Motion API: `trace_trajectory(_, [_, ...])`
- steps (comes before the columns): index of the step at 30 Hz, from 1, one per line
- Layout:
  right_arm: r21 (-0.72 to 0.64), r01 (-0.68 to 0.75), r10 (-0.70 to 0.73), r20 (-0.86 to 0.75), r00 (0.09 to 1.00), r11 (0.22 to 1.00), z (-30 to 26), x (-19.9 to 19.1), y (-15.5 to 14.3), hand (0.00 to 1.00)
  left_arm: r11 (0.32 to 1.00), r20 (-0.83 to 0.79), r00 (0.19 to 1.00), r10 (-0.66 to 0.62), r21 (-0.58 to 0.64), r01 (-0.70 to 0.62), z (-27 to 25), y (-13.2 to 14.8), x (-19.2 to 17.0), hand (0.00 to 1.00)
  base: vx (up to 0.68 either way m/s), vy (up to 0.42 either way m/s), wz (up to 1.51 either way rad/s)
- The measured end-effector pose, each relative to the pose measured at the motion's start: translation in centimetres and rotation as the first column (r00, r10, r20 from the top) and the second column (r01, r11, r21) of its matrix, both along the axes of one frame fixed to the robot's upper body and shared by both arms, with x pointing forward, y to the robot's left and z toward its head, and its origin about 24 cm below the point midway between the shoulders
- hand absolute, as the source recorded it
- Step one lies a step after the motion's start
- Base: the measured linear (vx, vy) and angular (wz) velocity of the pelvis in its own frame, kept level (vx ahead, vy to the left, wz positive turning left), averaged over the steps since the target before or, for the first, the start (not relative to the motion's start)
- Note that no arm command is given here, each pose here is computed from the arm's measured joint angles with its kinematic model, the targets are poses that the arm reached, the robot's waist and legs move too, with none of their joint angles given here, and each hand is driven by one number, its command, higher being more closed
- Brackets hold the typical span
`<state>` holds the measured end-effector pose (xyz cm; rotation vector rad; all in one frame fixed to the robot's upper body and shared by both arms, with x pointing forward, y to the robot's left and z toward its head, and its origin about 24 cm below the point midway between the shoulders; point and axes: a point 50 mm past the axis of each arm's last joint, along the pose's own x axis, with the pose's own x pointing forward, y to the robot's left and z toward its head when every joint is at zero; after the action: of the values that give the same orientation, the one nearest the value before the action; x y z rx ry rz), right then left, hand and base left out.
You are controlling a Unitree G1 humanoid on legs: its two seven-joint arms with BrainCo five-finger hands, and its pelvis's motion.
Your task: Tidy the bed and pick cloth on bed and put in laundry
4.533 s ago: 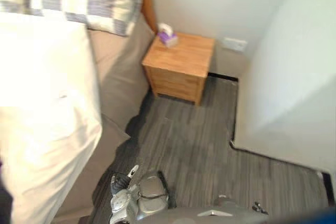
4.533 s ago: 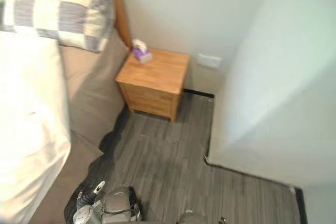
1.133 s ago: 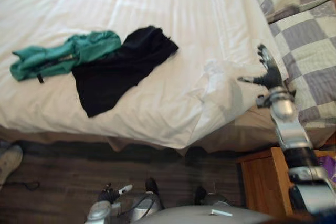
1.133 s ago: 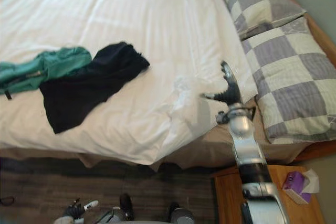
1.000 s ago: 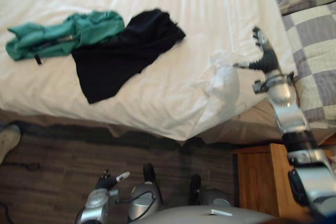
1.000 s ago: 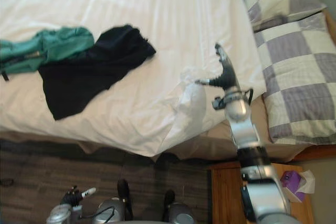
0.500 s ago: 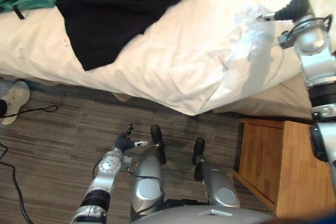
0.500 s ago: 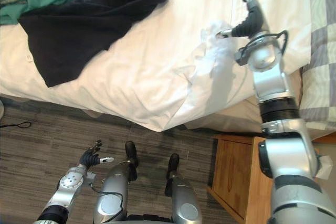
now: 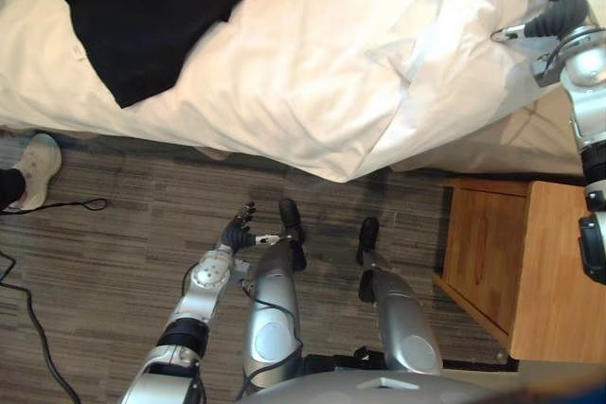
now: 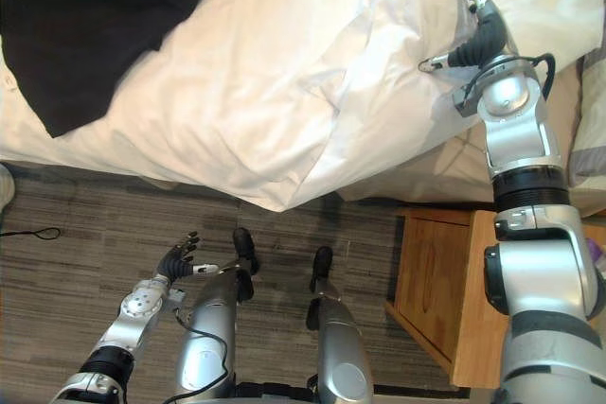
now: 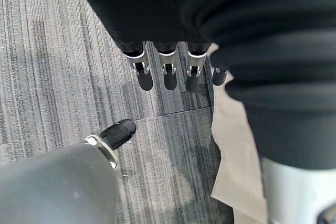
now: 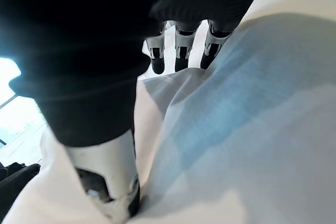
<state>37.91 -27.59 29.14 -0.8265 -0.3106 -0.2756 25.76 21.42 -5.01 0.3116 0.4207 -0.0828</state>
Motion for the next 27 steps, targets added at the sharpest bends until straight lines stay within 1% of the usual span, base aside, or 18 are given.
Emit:
trace_trajectory(1, [-0.006, -0.001, 0.001, -0.002, 1.0, 1.0, 0.0, 0.1, 0.1, 1.0, 1.0, -0.002, 1.0, 0.0, -0.005, 0.0, -0.1, -0.2, 0.1, 0.0, -0.03, -0.032, 0.04])
trace_trajectory(4, [-0.032, 0.016, -0.017, -0.024, 1.0, 0.999, -0.4, 0.2, 0.0, 1.0, 1.0, -0.01, 1.0, -0.029, -0.002, 0.029, -0.2, -0.8, 0.1, 0.0, -0.02, -0.033, 0.09])
trace_trajectory(9, [-0.091, 0.039, -0.041, -0.02, 0.999, 0.995, 1.0, 0.6, 0.6, 1.0, 0.997, -0.039, 0.997, -0.073, -0.013, 0.072, -0.9, -2.2, 0.1, 0.0, -0.02, -0.025, 0.08])
trace_trajectory(11, [-0.097, 0.042, -0.044, -0.021, 0.999, 0.994, 1.0, 0.6, 0.8, 1.0, 0.997, -0.038, 0.997, -0.074, -0.013, 0.074, -0.8, -2.3, 0.1, 0.0, 0.0, 0.0, 0.0])
trace_trajectory(13, [-0.068, 0.044, -0.045, -0.02, 0.999, 0.997, 0.9, 0.7, 0.8, 1.0, 0.997, -0.037, 0.996, -0.078, -0.017, 0.077, -0.9, -2.5, 0.1, 0.0, -0.01, -0.03, 0.04])
trace_trajectory(18, [0.163, 0.029, -0.031, 0.008, 0.999, 0.986, -0.2, 0.8, 0.2, 1.0, 0.996, -0.034, 0.995, -0.092, -0.026, 0.091, -0.9, -3.1, 0.1, 0.0, -0.01, -0.013, -0.03])
trace_trajectory(20, [0.309, 0.011, -0.023, 0.036, 0.999, 0.951, -1.4, 0.5, -0.5, 1.0, 0.995, -0.028, 0.995, -0.094, -0.026, 0.093, -0.8, -3.1, 0.1, 0.0, -0.03, -0.017, -0.07])
trace_trajectory(23, [0.41, -0.014, -0.033, 0.106, 0.994, 0.912, -2.1, -0.6, -1.7, 1.0, 0.994, -0.013, 0.994, -0.108, -0.011, 0.108, -0.5, -3.3, 0.1, 0.0, -0.03, -0.009, -0.07])
trace_trajectory(27, [0.507, -0.072, -0.02, 0.173, 0.985, 0.859, -3.6, -2.1, -2.7, 1.0, 0.994, -0.051, 0.993, -0.105, 0.011, 0.106, -1.4, -2.9, -1.0, 0.0, -0.02, 0.0, -0.24])
